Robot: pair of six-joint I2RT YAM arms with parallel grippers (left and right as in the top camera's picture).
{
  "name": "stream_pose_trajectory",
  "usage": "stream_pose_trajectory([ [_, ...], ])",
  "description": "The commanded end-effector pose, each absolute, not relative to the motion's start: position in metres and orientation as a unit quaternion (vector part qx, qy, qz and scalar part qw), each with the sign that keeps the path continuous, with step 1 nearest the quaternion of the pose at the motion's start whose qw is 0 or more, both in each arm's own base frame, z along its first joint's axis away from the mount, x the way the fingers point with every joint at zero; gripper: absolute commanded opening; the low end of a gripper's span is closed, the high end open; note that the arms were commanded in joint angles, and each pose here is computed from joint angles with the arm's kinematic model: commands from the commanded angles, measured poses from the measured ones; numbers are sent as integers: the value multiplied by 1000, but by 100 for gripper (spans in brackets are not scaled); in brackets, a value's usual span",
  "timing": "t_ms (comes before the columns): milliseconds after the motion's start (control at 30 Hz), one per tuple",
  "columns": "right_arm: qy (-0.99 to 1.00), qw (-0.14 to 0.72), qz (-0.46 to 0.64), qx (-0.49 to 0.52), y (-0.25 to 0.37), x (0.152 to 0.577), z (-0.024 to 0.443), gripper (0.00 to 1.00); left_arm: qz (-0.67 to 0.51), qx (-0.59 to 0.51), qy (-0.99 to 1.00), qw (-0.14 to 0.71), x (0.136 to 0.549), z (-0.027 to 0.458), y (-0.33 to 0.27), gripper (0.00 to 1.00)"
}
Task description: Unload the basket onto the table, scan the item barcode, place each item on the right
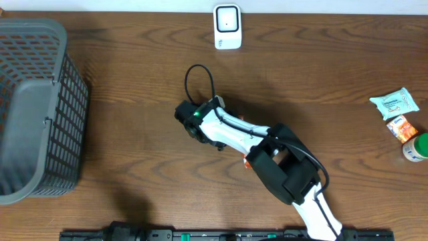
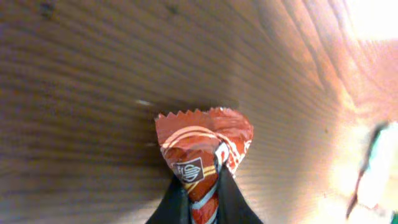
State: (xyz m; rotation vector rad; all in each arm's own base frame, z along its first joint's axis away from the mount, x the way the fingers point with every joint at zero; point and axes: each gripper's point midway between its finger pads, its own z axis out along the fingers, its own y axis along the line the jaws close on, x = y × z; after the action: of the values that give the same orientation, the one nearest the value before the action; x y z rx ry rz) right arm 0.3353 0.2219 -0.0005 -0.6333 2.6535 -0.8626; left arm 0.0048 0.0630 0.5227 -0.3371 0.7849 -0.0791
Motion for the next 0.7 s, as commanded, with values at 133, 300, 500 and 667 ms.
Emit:
stream_pose_trajectory([
  [133, 944, 0, -207, -258, 235, 288, -35, 1, -41, -169, 373, 911, 1, 523, 65, 98],
  [300, 924, -71, 102, -363, 313, 248, 23, 1, -41, -169, 374, 911, 1, 523, 65, 98],
  [500, 861, -87, 351, -358, 335, 250, 85, 1, -41, -169, 374, 911, 1, 523, 65, 98],
  [667, 816, -86, 454, -347, 328, 266, 85, 1, -41, -169, 374, 911, 1, 523, 65, 98],
])
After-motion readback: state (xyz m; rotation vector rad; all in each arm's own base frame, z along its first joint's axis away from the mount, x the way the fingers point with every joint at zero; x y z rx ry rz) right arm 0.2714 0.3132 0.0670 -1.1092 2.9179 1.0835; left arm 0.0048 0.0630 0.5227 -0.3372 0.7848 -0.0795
